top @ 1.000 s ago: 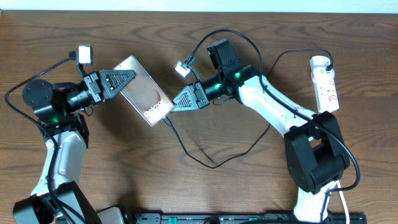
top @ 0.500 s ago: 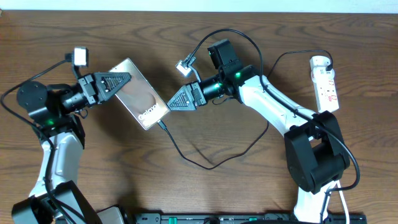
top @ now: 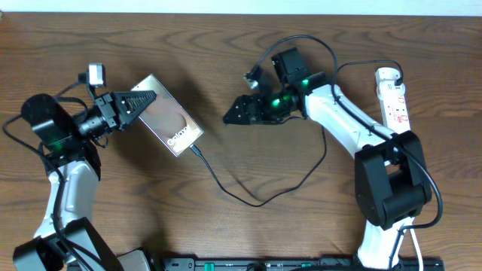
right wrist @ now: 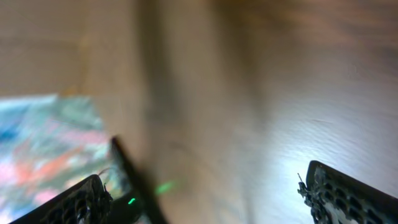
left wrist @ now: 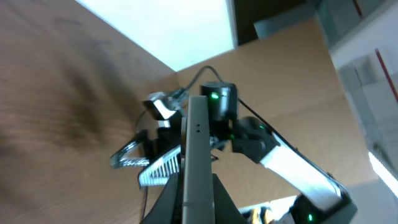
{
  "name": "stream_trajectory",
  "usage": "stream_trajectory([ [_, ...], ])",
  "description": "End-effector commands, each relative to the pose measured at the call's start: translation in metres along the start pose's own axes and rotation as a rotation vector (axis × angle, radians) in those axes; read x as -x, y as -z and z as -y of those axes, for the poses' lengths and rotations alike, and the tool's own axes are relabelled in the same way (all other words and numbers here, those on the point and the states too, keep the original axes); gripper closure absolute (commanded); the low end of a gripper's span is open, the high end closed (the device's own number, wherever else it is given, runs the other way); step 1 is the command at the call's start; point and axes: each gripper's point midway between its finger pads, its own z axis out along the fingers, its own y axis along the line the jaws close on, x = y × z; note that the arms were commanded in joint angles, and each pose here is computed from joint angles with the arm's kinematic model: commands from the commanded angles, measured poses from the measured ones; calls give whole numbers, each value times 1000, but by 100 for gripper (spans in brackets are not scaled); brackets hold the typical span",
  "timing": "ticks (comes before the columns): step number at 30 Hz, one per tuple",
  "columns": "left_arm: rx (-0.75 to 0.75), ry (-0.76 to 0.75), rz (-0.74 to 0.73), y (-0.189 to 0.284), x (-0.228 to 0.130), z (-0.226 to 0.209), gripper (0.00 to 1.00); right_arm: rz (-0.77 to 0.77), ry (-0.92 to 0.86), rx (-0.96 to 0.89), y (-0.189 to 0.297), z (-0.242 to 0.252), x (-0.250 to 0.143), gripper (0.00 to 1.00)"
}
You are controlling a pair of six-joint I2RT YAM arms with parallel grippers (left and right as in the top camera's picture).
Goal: Plug charger to phone and switch on socket
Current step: 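Open the right gripper and pull it back from the plugged cable, then lower the phone flat onto the table with the left gripper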
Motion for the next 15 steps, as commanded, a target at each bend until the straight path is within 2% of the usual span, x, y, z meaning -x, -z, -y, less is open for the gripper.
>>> stream_trajectory([
  [1,93,-32,74,2,7,-40,93,67,-83,-198,15,41,12,1],
  [7,397,207,130,14,-15,-145,93,76,-150,-283,30,67,10,1],
  [12,457,302,114,17,-30,-180,93,80,-158,-306,33,72,10,1],
  [15,551,360,129,25,-38,-204,93,80,-158,-307,33,72,10,1],
])
